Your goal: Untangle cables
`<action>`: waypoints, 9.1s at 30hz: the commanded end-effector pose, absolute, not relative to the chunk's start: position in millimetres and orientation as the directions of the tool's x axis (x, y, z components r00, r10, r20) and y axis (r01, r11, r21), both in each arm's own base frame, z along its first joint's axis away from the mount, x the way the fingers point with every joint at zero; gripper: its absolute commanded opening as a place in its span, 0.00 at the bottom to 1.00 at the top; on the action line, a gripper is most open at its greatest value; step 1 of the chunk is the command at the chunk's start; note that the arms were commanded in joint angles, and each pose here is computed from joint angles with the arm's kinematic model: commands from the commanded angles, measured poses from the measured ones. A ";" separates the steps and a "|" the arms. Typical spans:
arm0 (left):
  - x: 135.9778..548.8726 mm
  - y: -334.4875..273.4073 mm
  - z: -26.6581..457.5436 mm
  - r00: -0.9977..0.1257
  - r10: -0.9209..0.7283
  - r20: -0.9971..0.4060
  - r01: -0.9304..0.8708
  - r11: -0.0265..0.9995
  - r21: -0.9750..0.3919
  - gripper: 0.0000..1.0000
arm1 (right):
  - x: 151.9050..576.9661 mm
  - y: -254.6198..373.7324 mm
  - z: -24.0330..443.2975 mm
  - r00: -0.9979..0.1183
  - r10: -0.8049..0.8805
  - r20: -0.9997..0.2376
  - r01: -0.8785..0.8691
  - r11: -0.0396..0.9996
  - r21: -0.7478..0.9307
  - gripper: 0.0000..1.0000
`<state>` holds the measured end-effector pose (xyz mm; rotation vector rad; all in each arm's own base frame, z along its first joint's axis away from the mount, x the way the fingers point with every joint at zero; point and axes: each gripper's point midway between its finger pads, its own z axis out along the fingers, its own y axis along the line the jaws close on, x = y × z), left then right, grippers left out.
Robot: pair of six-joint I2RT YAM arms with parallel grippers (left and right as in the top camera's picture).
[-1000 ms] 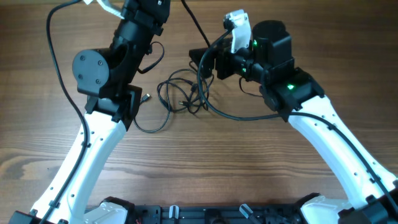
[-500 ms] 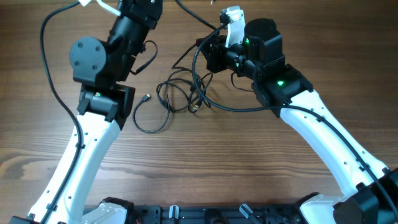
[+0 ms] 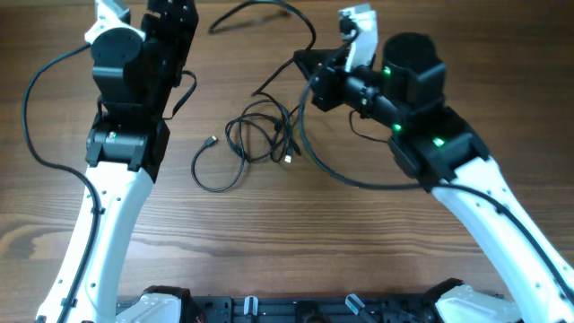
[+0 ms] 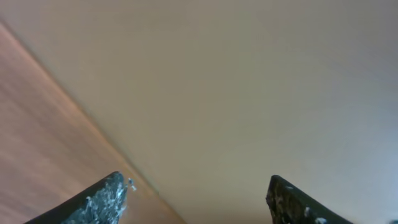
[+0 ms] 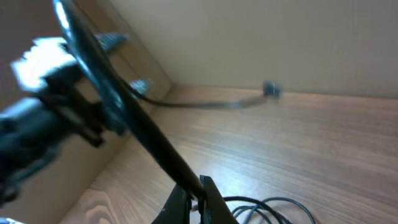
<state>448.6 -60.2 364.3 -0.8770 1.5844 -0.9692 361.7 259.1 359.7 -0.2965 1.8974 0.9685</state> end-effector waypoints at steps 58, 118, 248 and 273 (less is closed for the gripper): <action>417.0 -152.0 330.7 -0.601 -0.506 -0.619 0.261 0.608 -0.750 0.89 | 419.5 186.1 431.9 -0.308 0.585 -0.751 -0.404 0.634 0.659 0.04; 374.4 -218.3 390.8 -0.225 -0.137 -0.965 0.776 0.574 -0.263 0.78 | 415.3 245.0 382.1 -0.742 0.646 -0.177 -0.094 0.161 0.982 0.04; 370.4 -217.9 354.0 -0.256 0.010 -0.967 0.780 0.592 -0.201 0.40 | 406.8 267.5 379.3 -0.616 0.513 -0.597 -0.400 0.449 0.799 0.04; 369.9 -218.2 352.9 -0.262 0.011 -0.965 0.780 0.591 -0.204 0.13 | 391.9 280.5 379.1 -0.636 0.415 -0.651 -0.492 0.432 0.756 0.04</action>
